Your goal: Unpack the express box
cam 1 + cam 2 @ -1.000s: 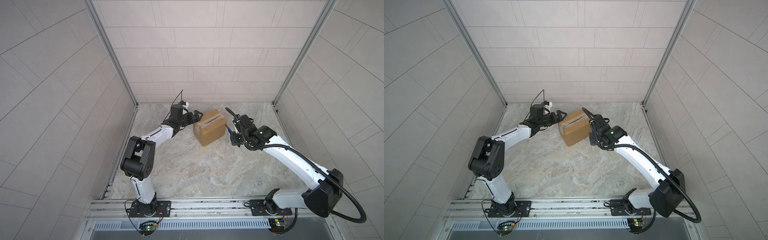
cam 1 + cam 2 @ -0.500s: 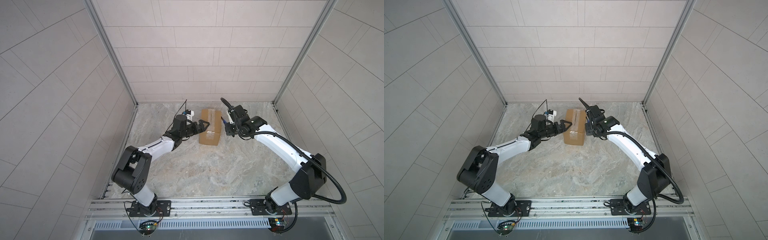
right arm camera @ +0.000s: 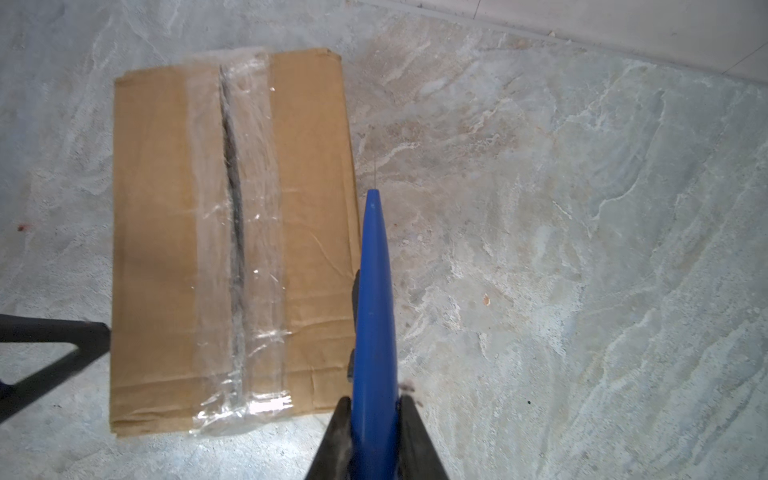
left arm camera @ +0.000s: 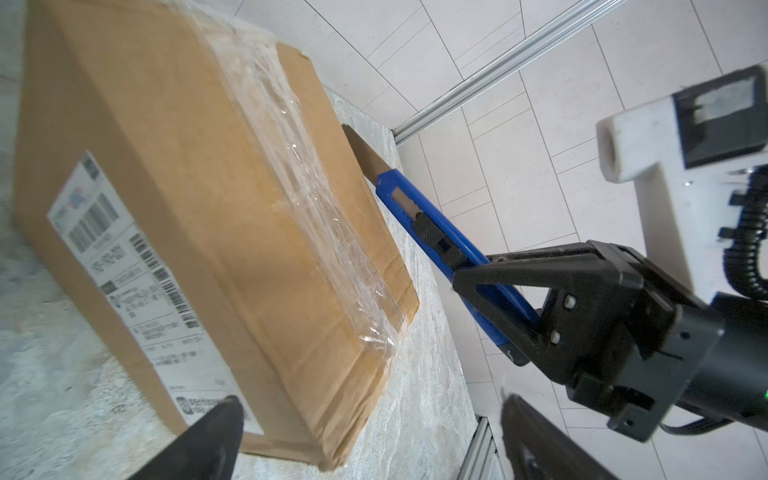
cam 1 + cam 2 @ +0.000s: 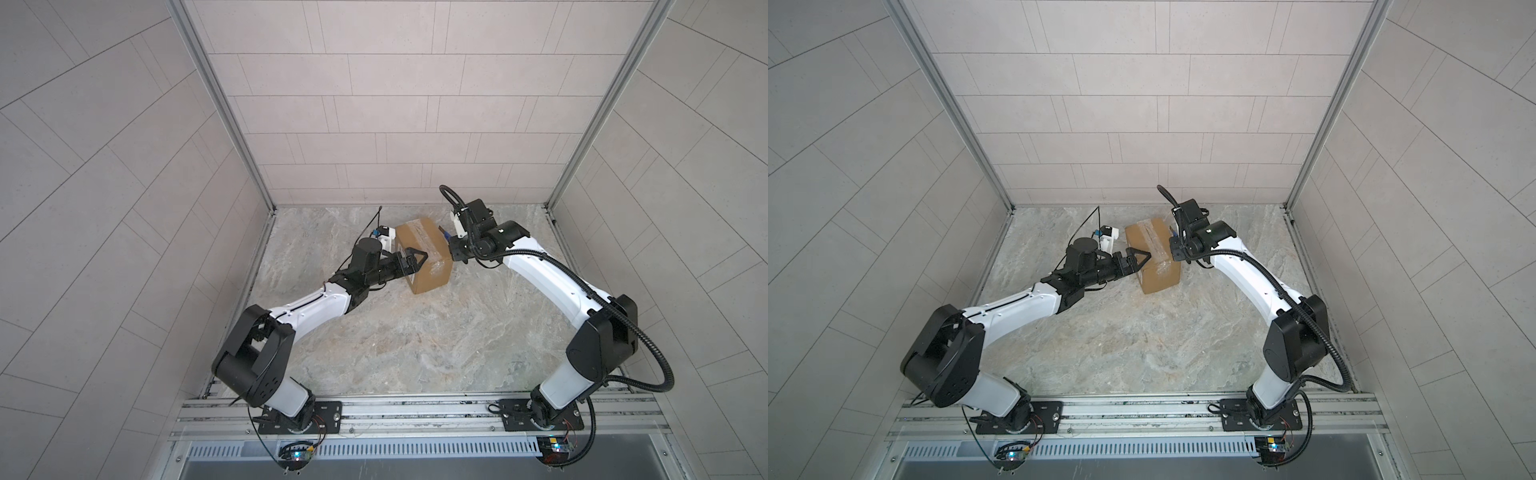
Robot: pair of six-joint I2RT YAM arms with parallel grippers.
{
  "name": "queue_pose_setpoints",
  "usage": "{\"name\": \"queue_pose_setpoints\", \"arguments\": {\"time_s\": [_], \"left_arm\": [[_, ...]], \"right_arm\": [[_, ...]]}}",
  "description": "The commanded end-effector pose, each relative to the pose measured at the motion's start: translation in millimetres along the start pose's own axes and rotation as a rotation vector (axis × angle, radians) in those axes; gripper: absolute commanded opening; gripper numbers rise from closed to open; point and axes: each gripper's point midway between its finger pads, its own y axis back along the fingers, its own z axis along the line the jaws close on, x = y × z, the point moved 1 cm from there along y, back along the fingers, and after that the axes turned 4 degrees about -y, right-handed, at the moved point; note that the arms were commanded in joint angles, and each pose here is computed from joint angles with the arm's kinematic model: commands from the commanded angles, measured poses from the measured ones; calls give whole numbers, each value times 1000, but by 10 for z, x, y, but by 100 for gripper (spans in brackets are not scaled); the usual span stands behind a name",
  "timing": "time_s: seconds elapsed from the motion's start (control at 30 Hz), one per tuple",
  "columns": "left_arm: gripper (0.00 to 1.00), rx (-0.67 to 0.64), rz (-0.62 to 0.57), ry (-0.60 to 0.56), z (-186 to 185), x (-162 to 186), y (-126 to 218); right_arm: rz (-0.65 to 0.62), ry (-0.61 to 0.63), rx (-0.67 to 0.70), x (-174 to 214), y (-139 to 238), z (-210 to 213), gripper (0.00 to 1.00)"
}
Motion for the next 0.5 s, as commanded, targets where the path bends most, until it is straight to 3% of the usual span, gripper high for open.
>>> {"name": "queue_pose_setpoints", "arguments": {"time_s": [0.0,0.2,0.47], "left_arm": [[100,-85,5,-36,83,-50,109],[100,-190,-1,-36,276,-50,191],[100,-278,-111,-30,404,-185,364]], "right_arm": [[34,-2,44,85,288,-160,0],[150,1,36,500,400,-218,0],[169,57,-140,869,588,62,0]]}}
